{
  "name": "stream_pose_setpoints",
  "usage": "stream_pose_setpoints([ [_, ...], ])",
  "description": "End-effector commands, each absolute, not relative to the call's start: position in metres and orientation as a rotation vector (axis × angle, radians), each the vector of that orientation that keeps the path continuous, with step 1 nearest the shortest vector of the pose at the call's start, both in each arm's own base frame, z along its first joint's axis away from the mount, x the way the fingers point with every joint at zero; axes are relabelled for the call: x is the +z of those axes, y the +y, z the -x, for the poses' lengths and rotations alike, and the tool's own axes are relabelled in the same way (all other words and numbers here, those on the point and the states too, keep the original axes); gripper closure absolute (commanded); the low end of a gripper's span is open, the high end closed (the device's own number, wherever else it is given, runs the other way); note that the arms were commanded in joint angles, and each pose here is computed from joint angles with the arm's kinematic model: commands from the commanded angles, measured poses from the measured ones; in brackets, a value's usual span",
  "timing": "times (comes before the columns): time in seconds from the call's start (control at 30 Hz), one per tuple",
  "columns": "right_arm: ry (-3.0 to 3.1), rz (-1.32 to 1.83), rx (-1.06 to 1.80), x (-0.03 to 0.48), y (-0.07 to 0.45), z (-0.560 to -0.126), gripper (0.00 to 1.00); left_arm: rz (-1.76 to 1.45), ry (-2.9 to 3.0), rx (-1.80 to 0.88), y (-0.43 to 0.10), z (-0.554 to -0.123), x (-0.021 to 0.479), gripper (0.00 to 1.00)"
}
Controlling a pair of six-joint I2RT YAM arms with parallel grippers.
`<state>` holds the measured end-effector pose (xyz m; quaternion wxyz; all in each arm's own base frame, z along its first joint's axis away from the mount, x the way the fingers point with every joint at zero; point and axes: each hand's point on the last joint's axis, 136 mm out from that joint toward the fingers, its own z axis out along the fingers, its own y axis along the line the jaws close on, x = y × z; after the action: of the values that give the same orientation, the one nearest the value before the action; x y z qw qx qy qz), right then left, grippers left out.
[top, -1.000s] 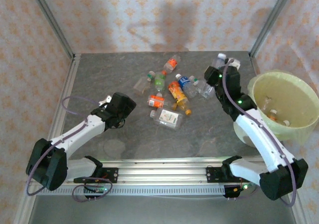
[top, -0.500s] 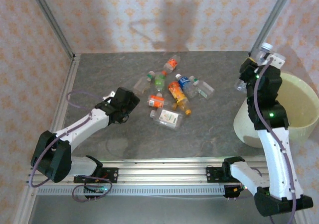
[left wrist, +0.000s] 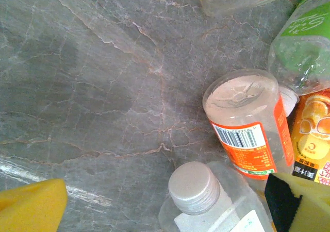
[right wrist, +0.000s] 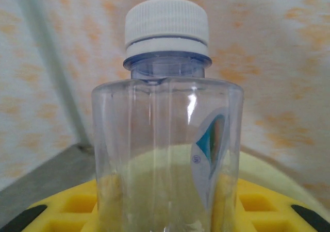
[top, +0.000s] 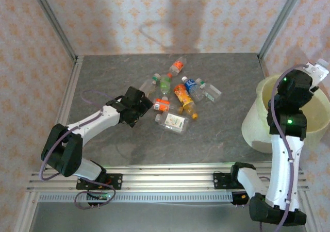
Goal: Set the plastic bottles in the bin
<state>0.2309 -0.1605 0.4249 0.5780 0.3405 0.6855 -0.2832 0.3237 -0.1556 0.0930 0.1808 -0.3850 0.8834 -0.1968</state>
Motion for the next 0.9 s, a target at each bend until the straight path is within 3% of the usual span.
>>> stream_pose_setpoints([
  [0.0,1.619,-0.88,-0.904,0.41,-0.186,-0.203,0.67,1.092,2.471,-0.568,-0.157,-0.323,0.095,0.0],
  [0.3,1.597,-0.986,-1.041,0.369,-0.2,-0.184,0.64,1.069,2.435,-0.514,-0.151,-0.328,0.106,0.0],
  [0.67,1.438,-1.187,-1.096,0.354,-0.21,-0.165,0.23,1.073,2.39,-0.493,-0.147,-0.332,0.111,0.0],
  [0.87,1.38,-1.247,-0.872,0.354,-0.201,-0.163,0.05,1.119,2.289,-0.55,-0.148,-0.345,0.122,0.0],
])
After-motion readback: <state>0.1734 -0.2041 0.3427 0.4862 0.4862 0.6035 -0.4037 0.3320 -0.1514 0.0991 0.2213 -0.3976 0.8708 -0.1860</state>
